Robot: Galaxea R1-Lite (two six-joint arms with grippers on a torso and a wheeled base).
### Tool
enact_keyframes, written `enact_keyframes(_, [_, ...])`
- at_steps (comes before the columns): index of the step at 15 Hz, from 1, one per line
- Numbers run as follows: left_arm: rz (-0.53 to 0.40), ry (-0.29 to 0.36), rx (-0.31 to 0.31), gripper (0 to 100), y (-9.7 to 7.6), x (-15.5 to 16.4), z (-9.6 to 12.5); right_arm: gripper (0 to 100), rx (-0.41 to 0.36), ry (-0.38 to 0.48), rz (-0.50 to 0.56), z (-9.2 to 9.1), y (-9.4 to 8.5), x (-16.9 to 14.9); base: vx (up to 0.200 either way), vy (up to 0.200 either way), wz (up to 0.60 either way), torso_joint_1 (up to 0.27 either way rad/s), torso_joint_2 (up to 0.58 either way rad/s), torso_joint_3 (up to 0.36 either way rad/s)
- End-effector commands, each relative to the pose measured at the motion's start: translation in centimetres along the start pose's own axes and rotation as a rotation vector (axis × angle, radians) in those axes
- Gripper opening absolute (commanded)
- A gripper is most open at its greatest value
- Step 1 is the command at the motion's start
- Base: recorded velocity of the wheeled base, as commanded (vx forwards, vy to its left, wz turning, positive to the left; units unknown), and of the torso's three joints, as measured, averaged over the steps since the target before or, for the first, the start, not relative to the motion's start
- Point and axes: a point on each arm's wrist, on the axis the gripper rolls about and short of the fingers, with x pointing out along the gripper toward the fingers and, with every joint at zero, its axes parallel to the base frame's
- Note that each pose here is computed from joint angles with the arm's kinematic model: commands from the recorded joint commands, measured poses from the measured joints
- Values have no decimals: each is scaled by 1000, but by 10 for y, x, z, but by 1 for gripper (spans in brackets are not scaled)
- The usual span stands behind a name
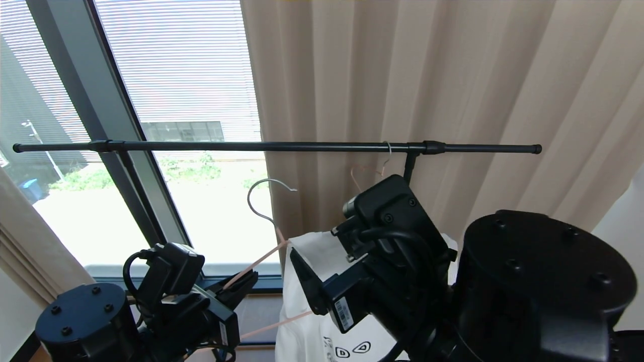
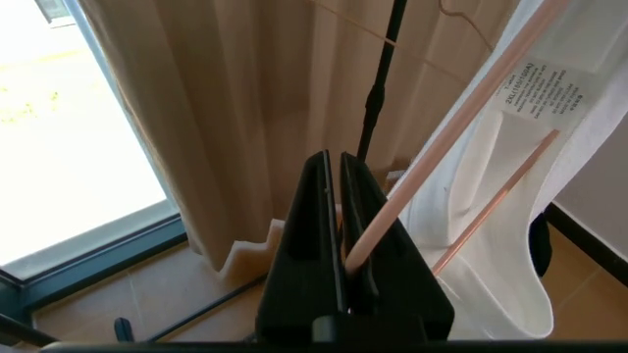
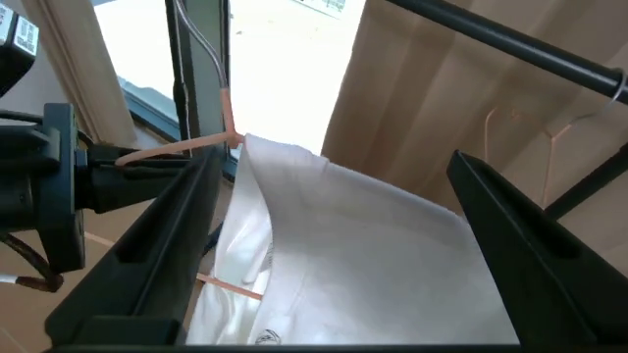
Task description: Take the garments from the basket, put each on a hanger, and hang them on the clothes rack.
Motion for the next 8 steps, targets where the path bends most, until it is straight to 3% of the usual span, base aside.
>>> enact_keyframes(1, [-12,8,1,0,0,-2,-1,100,-24,-14,7,2,-28,-9,0,0,0,0,0,0])
enact_keyframes(4, [-21,15,2,0,0,-3,-3,100,-61,-59,87,10,-66,-18,0,0,0,0,0,0])
enact_keyframes(6, [-30,28,3,0,-1,-4,-5,100,-172,22,181,5,-94,-18,0,0,0,0,0,0])
enact_keyframes(8, [-33,34,4,0,-1,-4,-6,100,-196,103,296,4,-104,-15,0,0,0,0,0,0])
